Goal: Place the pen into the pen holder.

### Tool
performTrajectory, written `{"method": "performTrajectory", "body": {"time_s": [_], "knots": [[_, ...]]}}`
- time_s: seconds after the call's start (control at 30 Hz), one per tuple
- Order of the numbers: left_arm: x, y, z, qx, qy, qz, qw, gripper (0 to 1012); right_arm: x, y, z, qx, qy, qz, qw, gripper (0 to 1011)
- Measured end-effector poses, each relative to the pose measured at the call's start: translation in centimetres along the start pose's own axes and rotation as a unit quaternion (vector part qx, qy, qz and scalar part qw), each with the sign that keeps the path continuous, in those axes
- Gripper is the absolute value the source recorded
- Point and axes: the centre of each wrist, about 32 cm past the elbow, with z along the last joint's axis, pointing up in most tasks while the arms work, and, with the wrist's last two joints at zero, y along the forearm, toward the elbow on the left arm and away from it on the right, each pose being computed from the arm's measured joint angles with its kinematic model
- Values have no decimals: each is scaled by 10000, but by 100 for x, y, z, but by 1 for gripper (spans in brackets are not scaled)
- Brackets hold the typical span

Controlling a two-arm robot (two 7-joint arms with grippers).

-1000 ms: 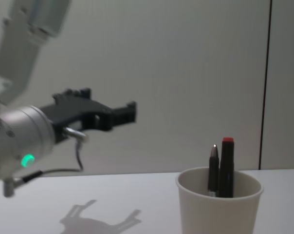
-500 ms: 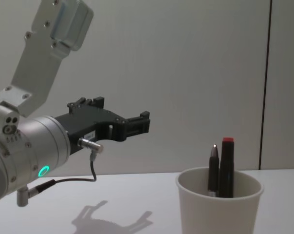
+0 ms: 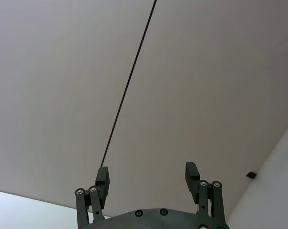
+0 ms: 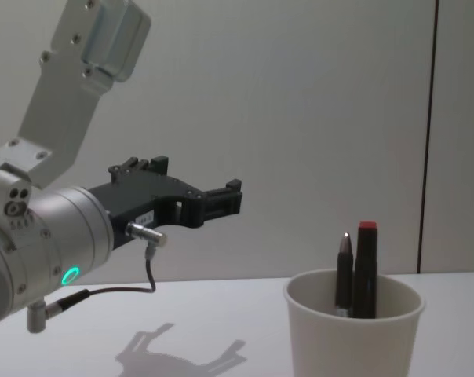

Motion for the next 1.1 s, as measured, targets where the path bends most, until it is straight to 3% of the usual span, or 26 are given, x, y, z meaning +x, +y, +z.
{"method": "performTrajectory", "body": {"time_s": [0.27,0.5,1.1], "knots": [[0,0,0,0,0,-1,10000,1004,-2,11,-29,-4,32,2,10000,1001],[0,0,0,0,1,-1,10000,1004,-17,55,-151,-1,181,31,9998,1001],[0,0,0,0,0,-1,10000,1004,-159,190,-604,4,662,192,9976,1001]]}}
